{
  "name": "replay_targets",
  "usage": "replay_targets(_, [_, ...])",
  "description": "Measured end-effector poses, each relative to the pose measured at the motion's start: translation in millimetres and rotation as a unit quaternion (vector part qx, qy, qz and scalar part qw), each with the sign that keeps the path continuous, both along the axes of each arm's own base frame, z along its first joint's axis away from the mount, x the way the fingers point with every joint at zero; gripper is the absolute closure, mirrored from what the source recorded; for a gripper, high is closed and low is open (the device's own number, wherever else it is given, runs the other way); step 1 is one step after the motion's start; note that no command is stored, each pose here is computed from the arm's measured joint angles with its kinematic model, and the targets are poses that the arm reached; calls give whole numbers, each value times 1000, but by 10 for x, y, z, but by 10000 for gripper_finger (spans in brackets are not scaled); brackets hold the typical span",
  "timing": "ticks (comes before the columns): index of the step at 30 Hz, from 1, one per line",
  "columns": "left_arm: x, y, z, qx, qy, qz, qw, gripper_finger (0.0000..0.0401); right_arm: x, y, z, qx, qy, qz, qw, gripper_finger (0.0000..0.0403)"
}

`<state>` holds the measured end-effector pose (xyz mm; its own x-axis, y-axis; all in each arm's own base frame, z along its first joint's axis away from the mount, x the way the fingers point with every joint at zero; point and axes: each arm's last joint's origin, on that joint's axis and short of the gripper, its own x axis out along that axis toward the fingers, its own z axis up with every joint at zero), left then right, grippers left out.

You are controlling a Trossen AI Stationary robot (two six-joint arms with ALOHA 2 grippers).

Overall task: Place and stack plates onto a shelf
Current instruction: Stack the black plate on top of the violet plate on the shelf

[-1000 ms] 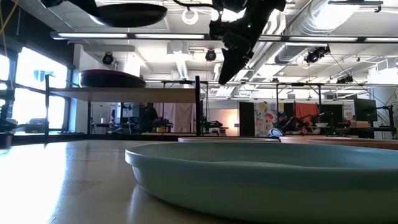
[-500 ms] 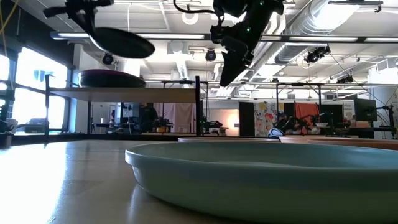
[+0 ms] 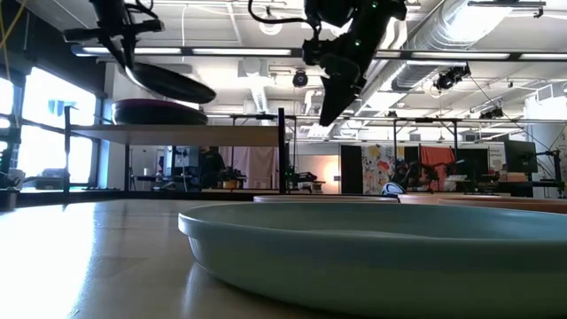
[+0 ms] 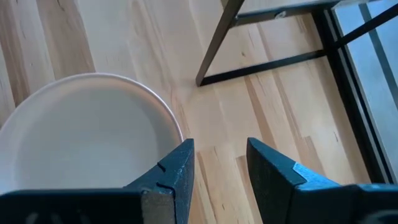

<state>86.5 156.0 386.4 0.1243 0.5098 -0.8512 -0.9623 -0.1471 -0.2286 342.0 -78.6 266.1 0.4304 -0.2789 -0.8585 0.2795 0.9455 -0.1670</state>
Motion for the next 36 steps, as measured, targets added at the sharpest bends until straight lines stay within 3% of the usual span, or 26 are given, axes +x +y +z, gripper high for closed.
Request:
replay_targets(15, [-2, 96, -94, -44, 11, 25, 999, 387, -3, 9, -4, 11, 2, 11, 1000, 277])
replay_targets(36, [57, 149, -185, -101, -3, 9, 995, 308, -37, 30, -26, 38, 18, 17, 999, 277])
